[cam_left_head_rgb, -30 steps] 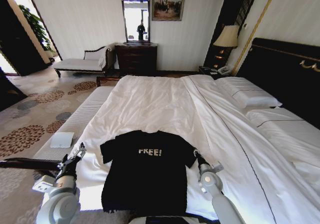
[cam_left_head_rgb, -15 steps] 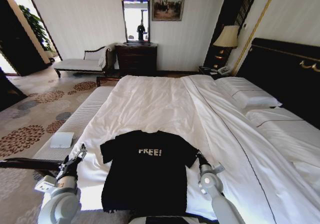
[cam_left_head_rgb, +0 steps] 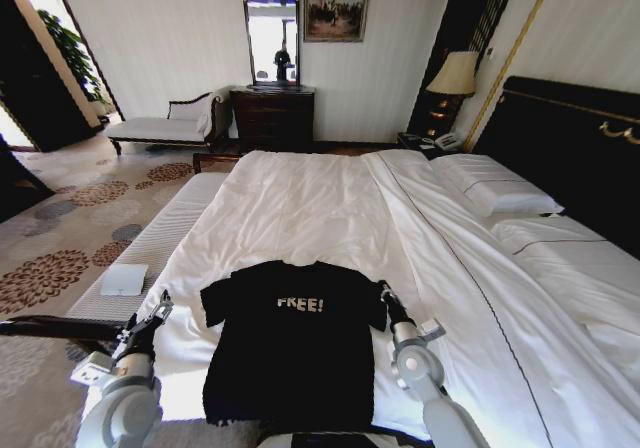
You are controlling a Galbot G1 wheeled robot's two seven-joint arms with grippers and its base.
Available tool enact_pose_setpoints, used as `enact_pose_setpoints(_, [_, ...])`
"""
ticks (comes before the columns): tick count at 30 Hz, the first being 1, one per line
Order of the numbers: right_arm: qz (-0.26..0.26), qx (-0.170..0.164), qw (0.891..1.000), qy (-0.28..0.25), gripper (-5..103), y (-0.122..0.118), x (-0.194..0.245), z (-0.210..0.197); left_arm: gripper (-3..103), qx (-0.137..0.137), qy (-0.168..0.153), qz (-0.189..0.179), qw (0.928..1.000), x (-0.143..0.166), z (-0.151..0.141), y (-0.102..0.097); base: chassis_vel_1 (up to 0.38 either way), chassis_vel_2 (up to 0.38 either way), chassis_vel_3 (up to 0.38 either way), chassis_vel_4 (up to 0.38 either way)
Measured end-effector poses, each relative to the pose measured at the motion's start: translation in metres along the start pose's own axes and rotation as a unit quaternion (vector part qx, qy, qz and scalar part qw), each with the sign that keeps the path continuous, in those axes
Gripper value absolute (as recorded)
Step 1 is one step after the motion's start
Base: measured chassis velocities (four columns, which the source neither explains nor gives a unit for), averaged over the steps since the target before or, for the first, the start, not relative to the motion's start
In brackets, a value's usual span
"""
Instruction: Fold the clothes on the bed.
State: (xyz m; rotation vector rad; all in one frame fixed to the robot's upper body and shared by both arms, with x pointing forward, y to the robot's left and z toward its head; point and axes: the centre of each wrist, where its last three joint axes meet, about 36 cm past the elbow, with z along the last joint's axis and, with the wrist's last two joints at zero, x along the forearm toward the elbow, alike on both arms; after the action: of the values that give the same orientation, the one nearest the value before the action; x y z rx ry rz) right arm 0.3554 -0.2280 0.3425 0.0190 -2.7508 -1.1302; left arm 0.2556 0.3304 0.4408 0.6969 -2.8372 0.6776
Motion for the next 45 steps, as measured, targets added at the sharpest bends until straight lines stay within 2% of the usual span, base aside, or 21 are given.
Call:
enact_pose_setpoints(4, [-0.026,0.008,0.999,0.020,0,0.009,-0.005,0.014,100,-0.002,-0.004,0.000,1.0000,0.001,-0.002,-0.001,0.000,0.000,0.000,0.000])
enact_pose_setpoints(10, [-0.044,0.002,0.998,0.044,0,0.022,-0.015,0.036,100,-0.002,-0.003,-0.006,1.0000,0.002,-0.001,0.001,0.000,0.000,0.000,0.000])
enact_pose_setpoints(19, [-0.044,0.000,0.996,0.076,0,0.030,-0.023,0.070,100,-0.002,-0.001,-0.015,0.9999,0.000,0.004,0.004,0.000,0.000,0.000,0.000])
enact_pose_setpoints(28, [-0.038,-0.009,0.996,0.079,-1,0.039,-0.035,0.087,100,-0.004,0.006,-0.019,0.9998,-0.006,0.011,0.007,0.000,0.000,0.000,0.000])
enact_pose_setpoints(29, [-0.039,-0.008,0.996,0.079,4,0.040,-0.035,0.087,100,-0.004,0.006,-0.019,0.9998,-0.007,0.011,0.006,0.000,0.000,0.000,0.000])
enact_pose_setpoints(31, [-0.042,-0.009,0.996,0.076,4,0.040,-0.035,0.085,100,-0.004,0.006,-0.019,0.9998,-0.008,0.012,0.006,0.000,0.000,0.000,0.000])
enact_pose_setpoints(34, [-0.059,-0.023,0.997,0.049,21,0.046,-0.032,0.065,100,-0.002,0.009,-0.021,0.9997,-0.011,0.015,0.008,0.000,0.000,0.000,0.000])
enact_pose_setpoints(35, [-0.059,-0.023,0.997,0.049,21,0.046,-0.032,0.065,100,-0.002,0.009,-0.021,0.9997,-0.011,0.015,0.008,0.000,0.000,0.000,0.000])
enact_pose_setpoints(38, [-0.072,-0.060,0.996,0.010,37,0.051,-0.023,0.034,100,0.015,0.027,-0.025,0.9992,-0.014,0.017,0.011,0.000,0.000,0.000,0.000])
enact_pose_setpoints(41, [-0.070,-0.072,0.995,-0.013,43,0.051,-0.020,0.019,100,0.026,0.042,-0.030,0.9983,-0.016,0.019,0.014,0.000,0.000,0.000,0.000])
enact_pose_setpoints(43, [-0.054,-0.065,0.996,-0.036,53,0.048,-0.019,0.005,100,0.036,0.057,-0.033,0.9972,-0.020,0.019,0.015,0.000,0.000,0.000,0.000])
enact_pose_setpoints(44, [-0.054,-0.065,0.996,-0.036,53,0.048,-0.019,0.005,100,0.036,0.057,-0.033,0.9972,-0.020,0.019,0.015,0.000,0.000,0.000,0.000])
enact_pose_setpoints(45, [-0.036,-0.049,0.997,-0.048,59,0.044,-0.020,-0.002,100,0.043,0.065,-0.032,0.9964,-0.022,0.019,0.014,0.000,0.000,0.000,0.000])
